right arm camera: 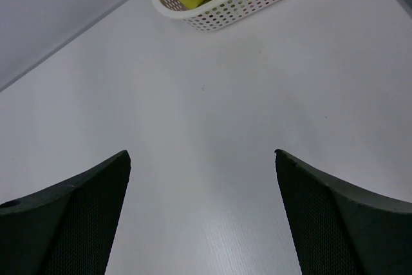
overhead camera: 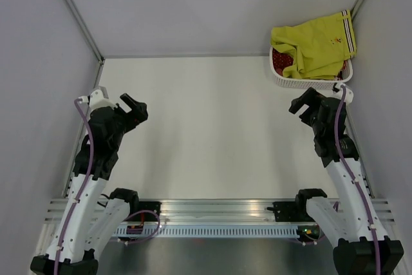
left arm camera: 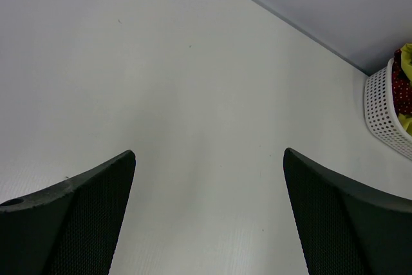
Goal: Fold and stack the mixed laundry pile
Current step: Pick up the trousers from the bin.
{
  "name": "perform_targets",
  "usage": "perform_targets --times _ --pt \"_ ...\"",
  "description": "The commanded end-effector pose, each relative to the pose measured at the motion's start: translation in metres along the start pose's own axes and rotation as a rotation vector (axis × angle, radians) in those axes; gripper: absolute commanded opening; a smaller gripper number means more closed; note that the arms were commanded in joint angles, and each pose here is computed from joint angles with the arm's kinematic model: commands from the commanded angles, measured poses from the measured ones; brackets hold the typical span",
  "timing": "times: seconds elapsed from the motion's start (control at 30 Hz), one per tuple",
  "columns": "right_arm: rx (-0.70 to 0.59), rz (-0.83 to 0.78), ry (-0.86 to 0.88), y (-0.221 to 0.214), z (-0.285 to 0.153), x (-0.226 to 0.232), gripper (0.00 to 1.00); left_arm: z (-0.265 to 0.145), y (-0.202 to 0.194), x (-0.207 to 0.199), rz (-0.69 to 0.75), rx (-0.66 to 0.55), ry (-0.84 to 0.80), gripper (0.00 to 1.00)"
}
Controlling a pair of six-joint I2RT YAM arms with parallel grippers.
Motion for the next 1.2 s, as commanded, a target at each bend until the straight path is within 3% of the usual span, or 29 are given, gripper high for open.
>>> perform_targets --times 0.0,0.1,0.27,0.47,0.5,0.67,0.87,0.93,0.97,1.0,1.1,1.17 --pt "-0.071 -0.031 0.055 0.024 0.004 0.014 0.98 0.001 0.006 0.0 -0.03 -0.014 0.02 1.0" --pt "-0.054 -0.147 0.112 0.029 0.021 0.027 0.98 0.005 0.007 -0.001 -0.036 -0.012 0.03 1.0" --pt "-0.069 -0.286 0.028 0.071 0.062 0.037 0.98 0.016 0.007 -0.004 -0.024 0.004 0.041 1.0" --pt "-0.03 -0.485 -0.058 0.099 0.148 0.046 0.98 0.027 0.006 -0.004 0.002 0.019 0.063 1.0" --pt "0.034 -0.506 -0.083 0.083 0.176 0.04 0.98 0.029 0.007 -0.004 0.002 0.009 0.064 1.0" --pt "0.063 -0.527 -0.15 0.108 0.241 0.043 0.98 0.038 0.006 -0.004 0.023 0.021 0.076 1.0" --pt "0.129 -0.537 -0.153 0.081 0.317 0.026 0.98 0.046 0.004 -0.004 0.039 0.036 0.091 1.0" --pt "0.122 -0.532 -0.154 0.084 0.326 0.026 0.9 0.048 0.004 -0.004 0.039 0.035 0.096 1.0" --pt "0.132 -0.537 -0.179 0.079 0.332 0.02 0.54 0.048 0.005 -0.004 0.04 0.035 0.098 1.0" --pt "0.119 -0.537 -0.199 0.084 0.332 0.019 0.39 0.049 0.004 -0.003 0.039 0.037 0.099 0.99" --pt "0.04 -0.521 -0.219 0.114 0.319 0.026 0.07 0.048 0.004 -0.005 0.034 0.038 0.095 1.0" --pt "-0.022 -0.505 -0.2 0.141 0.298 0.038 0.01 0.048 0.004 -0.006 0.034 0.04 0.088 1.0"
Point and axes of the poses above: each gripper's point midway between its finger pads, its own z axis out along the fingers, its own x axis along the line the jaws close on, y = z × x, the point moved 2 cm from there along -z, back along the fingers, and after that the axes turned 4 degrees about -z, right-handed, at the moved point
